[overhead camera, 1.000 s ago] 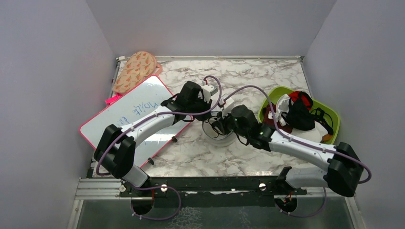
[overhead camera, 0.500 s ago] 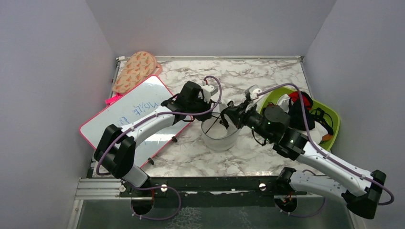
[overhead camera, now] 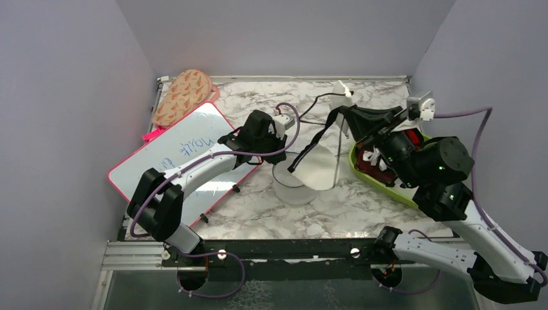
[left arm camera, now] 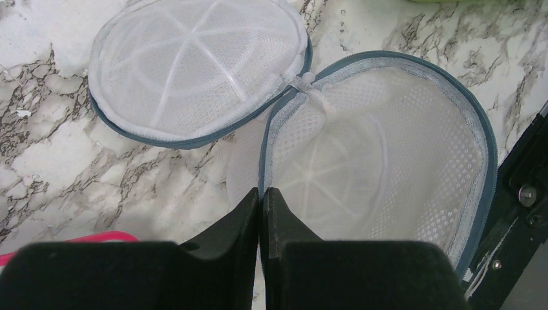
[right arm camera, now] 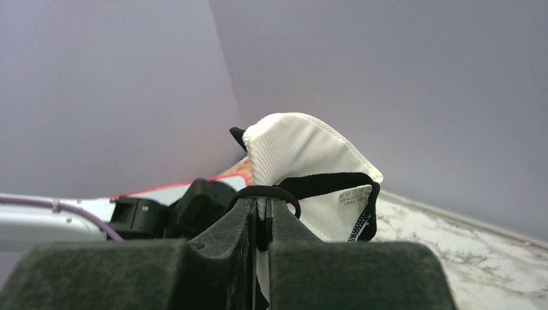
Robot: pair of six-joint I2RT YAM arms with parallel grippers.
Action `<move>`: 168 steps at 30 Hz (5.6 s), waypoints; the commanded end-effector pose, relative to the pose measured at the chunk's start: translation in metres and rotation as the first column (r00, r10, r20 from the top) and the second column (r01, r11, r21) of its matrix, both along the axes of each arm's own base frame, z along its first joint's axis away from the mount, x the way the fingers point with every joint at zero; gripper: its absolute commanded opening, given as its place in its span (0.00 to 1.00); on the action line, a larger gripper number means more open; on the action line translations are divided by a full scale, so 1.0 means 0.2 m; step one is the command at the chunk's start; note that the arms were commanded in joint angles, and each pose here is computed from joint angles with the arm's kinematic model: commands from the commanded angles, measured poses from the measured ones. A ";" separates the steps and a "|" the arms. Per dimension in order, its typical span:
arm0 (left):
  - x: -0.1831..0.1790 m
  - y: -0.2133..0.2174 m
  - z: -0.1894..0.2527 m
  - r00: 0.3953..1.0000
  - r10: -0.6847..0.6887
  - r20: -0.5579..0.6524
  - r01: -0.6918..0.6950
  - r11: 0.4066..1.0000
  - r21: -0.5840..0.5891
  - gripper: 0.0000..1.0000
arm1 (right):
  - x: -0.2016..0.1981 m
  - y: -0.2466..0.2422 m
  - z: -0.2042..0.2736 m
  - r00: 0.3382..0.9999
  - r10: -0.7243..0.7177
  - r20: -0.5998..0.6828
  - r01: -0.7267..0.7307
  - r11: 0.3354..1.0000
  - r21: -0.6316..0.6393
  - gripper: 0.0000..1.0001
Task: Unzip the laundry bag and remove the bra
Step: Place the bra in the bin, then close the laundry bag at the center of the board.
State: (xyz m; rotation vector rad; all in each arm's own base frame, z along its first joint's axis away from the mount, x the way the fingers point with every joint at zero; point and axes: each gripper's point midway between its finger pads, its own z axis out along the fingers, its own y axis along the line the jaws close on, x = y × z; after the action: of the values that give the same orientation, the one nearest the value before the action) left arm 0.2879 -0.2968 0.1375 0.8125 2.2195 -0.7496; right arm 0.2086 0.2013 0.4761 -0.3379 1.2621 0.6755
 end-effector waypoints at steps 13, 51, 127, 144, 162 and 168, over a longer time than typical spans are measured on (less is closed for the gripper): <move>0.00 -0.01 0.01 1.000 -0.009 0.007 0.009 1.000 -0.006 0.00 | 0.29 -0.52 0.05 0.720 -0.686 0.110 0.694 0.704 -0.153 0.01; -0.01 -0.03 0.04 1.000 -0.017 0.011 0.018 0.999 -0.034 0.00 | 0.68 -1.67 -1.18 -0.086 -0.952 -0.293 0.927 0.031 -0.373 0.01; 0.13 0.18 0.12 0.959 0.179 0.219 -0.196 0.979 0.061 0.89 | 1.14 0.02 -1.84 0.614 -0.389 -0.687 -0.136 0.805 -0.577 0.97; 0.14 0.21 0.20 0.939 0.210 0.271 -0.226 0.974 0.028 0.94 | 1.14 -0.02 -2.26 0.536 -0.465 -0.705 -0.241 0.715 -0.656 0.86; 0.15 0.23 0.19 0.937 0.216 0.274 -0.236 0.971 0.043 0.94 | 1.24 0.14 -1.91 0.696 -0.378 -0.610 -0.112 0.782 -0.613 0.03; 0.15 0.23 0.20 0.937 0.217 0.274 -0.237 0.971 0.041 0.94 | 1.18 0.17 -1.62 0.794 -0.279 -0.540 -0.087 0.827 -0.555 0.01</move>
State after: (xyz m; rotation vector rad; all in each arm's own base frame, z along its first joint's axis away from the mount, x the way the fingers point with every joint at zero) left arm 0.3151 -0.2513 0.1759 0.6354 2.0705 -0.4349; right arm 0.4439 0.2242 0.0912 -0.5437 2.2854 0.2042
